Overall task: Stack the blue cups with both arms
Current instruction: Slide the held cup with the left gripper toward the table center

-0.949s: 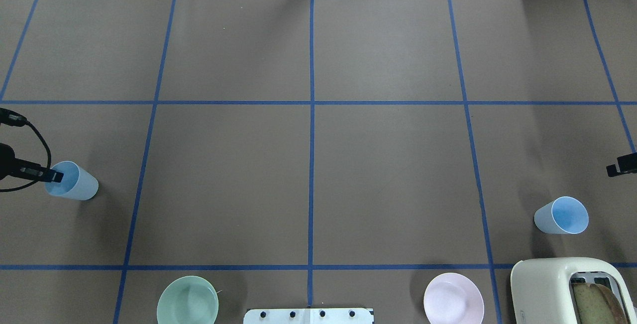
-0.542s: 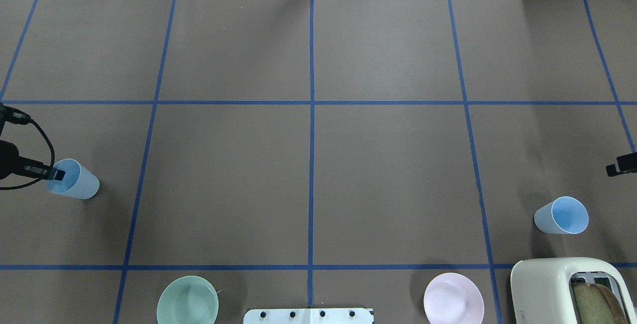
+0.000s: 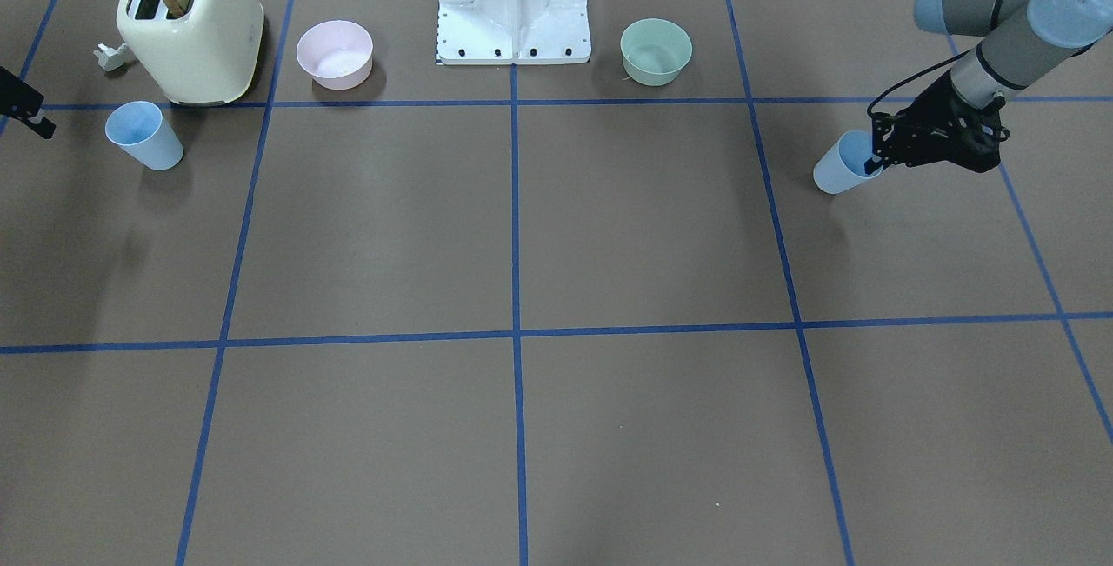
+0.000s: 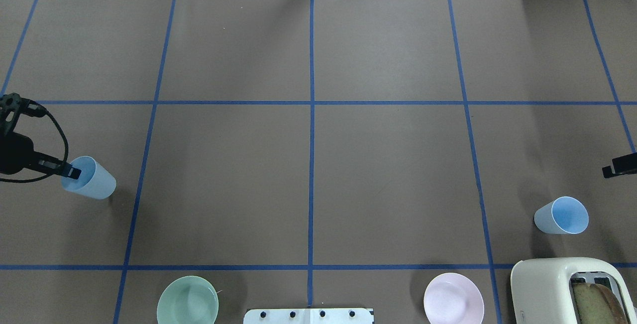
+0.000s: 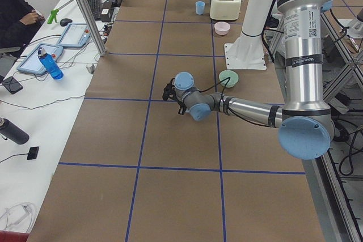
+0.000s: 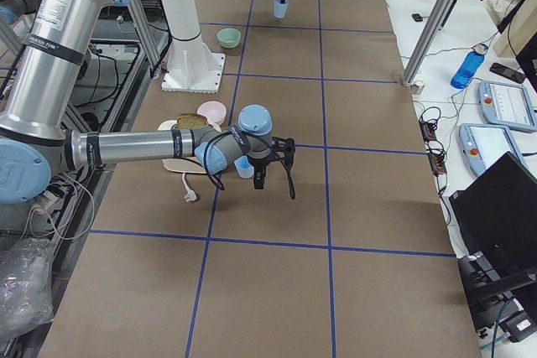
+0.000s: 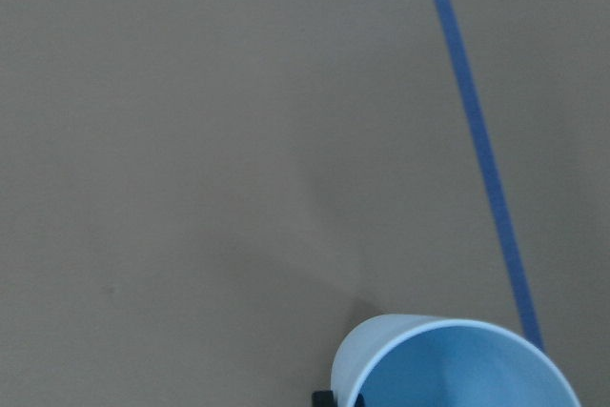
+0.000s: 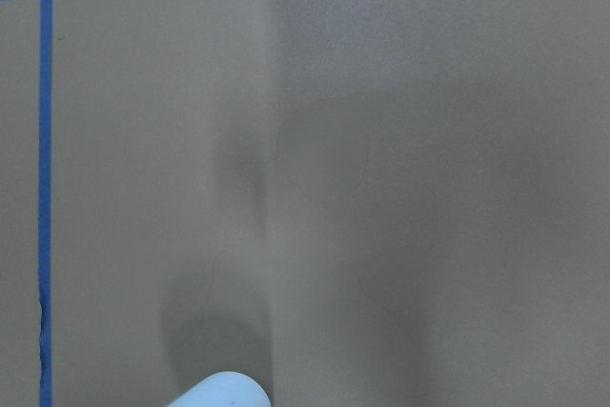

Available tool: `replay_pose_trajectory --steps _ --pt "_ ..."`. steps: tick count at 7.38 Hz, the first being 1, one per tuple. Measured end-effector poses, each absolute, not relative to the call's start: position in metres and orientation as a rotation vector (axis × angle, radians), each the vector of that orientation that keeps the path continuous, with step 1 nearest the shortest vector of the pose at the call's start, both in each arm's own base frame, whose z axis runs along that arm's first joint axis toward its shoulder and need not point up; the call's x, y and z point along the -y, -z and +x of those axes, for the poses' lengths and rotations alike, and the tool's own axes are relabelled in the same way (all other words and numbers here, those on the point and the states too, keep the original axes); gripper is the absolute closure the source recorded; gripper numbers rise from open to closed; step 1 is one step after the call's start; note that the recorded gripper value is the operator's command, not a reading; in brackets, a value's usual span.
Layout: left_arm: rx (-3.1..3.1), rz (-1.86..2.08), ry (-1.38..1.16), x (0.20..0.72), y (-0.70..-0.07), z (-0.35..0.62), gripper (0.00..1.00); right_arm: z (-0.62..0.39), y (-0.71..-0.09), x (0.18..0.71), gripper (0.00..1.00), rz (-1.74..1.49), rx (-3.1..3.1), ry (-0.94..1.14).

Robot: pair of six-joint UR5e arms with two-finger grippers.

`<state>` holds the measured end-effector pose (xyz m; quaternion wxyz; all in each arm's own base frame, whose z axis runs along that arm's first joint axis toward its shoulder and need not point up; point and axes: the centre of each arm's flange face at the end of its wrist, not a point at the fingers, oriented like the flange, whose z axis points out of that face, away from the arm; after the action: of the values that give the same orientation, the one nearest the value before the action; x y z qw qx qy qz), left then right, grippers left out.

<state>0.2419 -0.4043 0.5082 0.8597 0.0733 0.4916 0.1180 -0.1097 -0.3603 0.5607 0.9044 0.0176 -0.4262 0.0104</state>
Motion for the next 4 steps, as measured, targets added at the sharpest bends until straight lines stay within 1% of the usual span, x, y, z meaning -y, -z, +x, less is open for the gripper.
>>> replay_pose_trajectory --steps 2,4 --pt "-1.032 0.135 -0.229 0.410 -0.480 0.247 1.00 -0.132 -0.561 0.357 0.00 0.061 0.849 0.034" --pt "-1.035 0.133 -0.219 0.414 -0.472 0.250 1.00 -0.144 -0.563 0.348 0.00 0.073 0.841 0.076"
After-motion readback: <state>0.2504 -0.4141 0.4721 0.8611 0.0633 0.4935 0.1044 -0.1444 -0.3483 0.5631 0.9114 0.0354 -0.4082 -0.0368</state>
